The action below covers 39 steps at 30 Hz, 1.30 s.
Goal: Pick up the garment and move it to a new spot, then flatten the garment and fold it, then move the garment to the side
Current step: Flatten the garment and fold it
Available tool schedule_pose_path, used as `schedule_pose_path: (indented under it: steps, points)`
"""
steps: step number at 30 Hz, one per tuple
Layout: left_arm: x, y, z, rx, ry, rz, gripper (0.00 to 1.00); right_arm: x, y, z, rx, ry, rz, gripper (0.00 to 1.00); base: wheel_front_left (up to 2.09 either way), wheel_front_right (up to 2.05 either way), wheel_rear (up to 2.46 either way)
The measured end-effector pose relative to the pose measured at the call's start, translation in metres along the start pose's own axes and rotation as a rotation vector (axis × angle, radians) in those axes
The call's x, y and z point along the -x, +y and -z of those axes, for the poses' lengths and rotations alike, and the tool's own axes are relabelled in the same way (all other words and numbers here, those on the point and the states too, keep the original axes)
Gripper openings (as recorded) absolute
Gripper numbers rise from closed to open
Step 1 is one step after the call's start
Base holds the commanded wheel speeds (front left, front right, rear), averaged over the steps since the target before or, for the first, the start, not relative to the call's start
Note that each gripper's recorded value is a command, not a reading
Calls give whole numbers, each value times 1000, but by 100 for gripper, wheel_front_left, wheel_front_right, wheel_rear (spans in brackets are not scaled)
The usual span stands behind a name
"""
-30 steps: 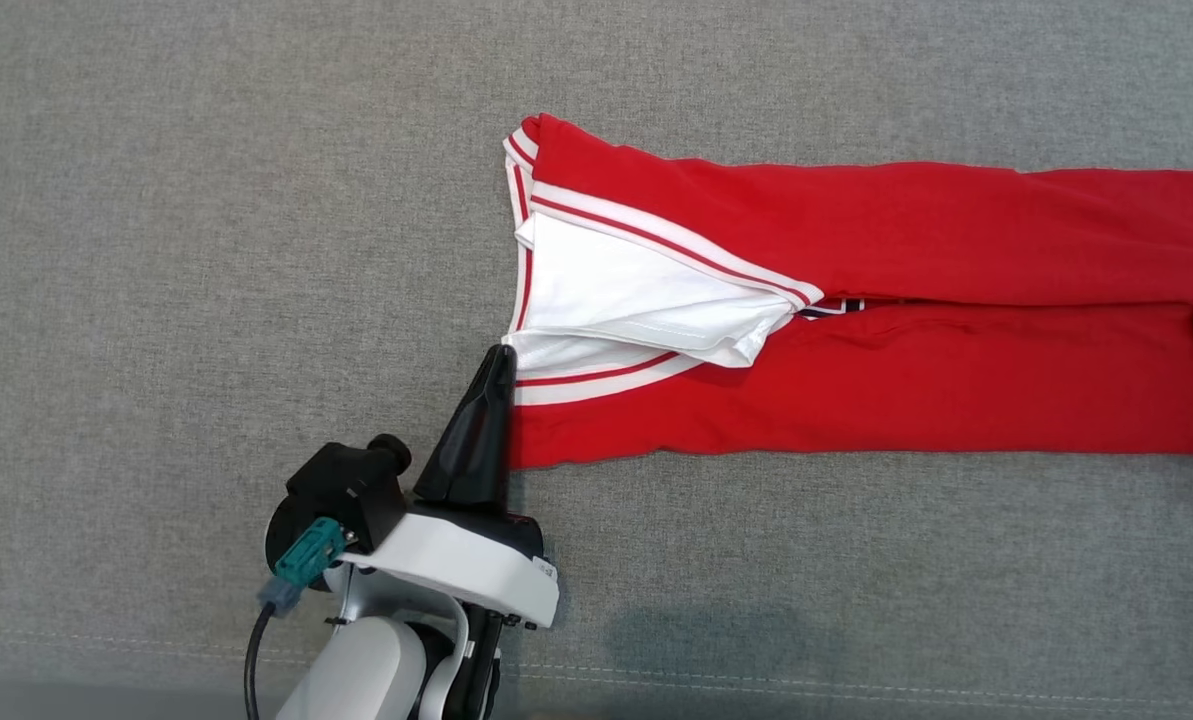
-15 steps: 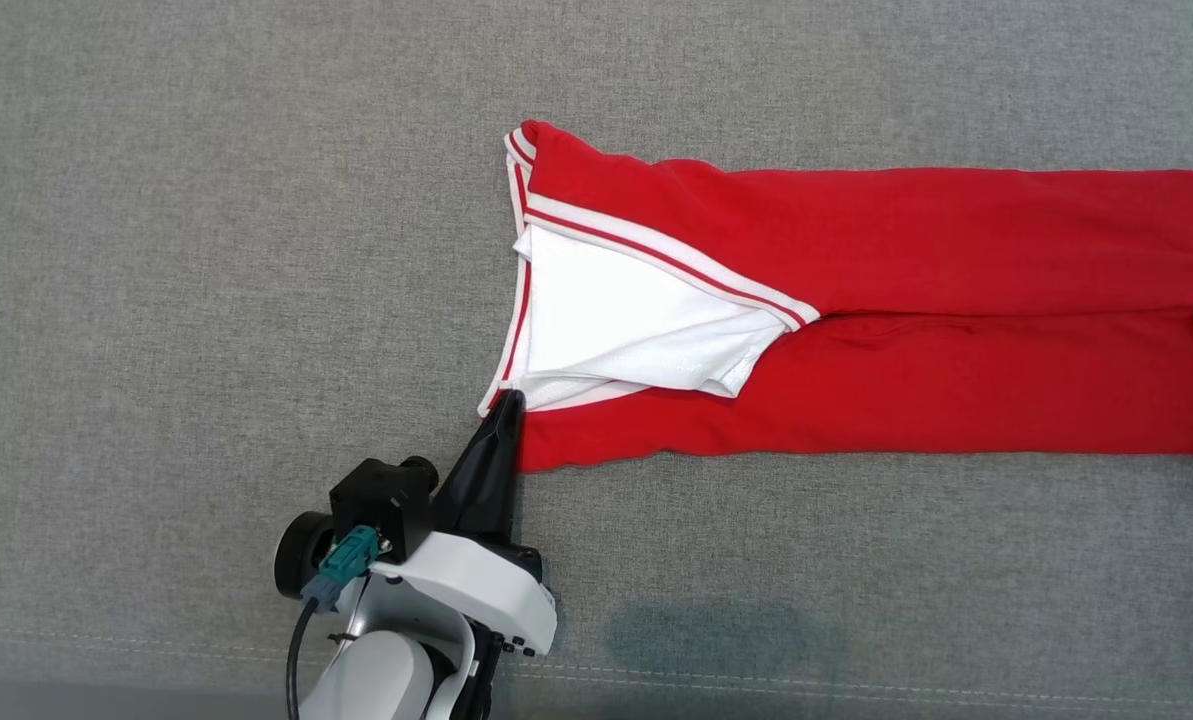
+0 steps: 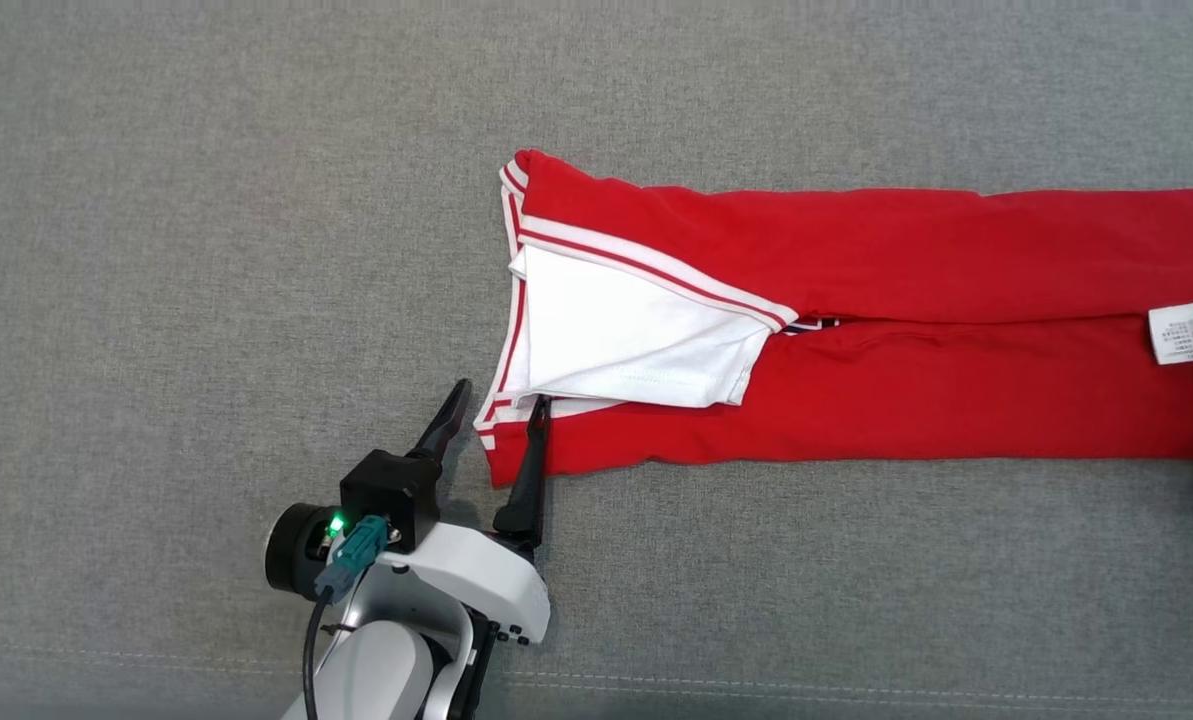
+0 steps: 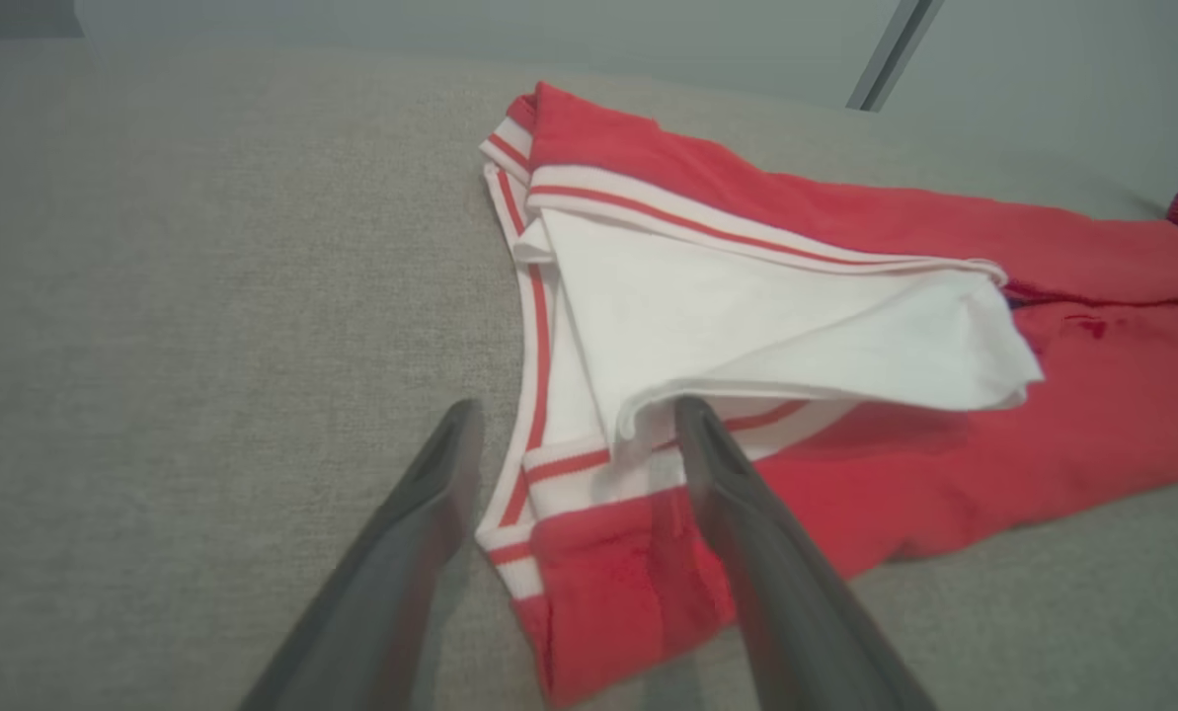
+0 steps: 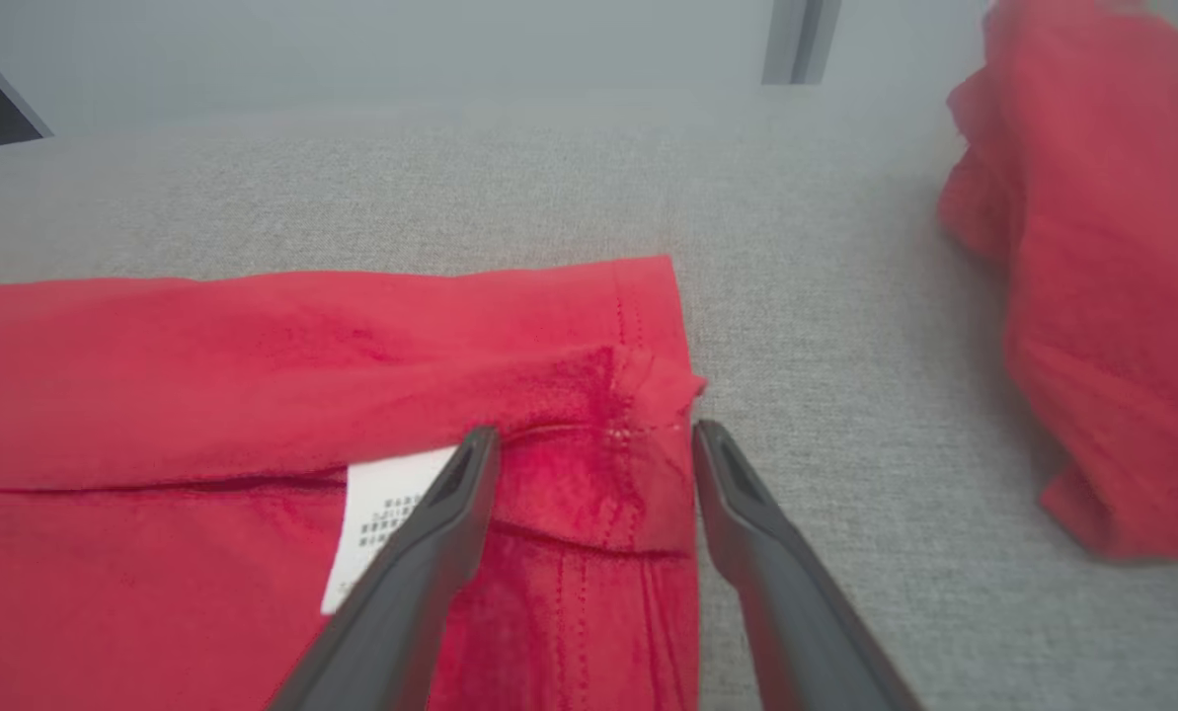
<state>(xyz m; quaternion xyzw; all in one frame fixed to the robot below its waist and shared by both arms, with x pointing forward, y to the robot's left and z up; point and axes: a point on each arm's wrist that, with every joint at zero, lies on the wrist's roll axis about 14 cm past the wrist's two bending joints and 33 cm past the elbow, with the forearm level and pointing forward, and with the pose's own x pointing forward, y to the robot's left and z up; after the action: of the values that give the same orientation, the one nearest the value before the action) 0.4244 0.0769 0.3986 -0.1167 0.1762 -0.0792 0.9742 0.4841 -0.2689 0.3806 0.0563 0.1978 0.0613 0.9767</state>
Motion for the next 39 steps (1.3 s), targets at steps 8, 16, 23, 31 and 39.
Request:
schedule_pose_path:
  steps: [8,16,23,31,39]
  points:
    - [11,6,-34,-26,-120,-32,100,21,3,-36,-5,-118,9,100,0,0,0]
    - [35,4,-72,-31,-270,-47,100,53,37,-64,-5,-245,-41,100,0,0,0]
    - [57,4,-81,-21,-323,-52,100,80,57,-63,-4,-282,-68,100,0,0,0]
    - [84,0,-90,-14,-379,-40,100,112,79,-66,-36,-342,-93,100,0,0,0]
    - [104,-1,-100,-6,-436,-46,100,136,91,-68,-106,-410,-79,100,0,0,0]
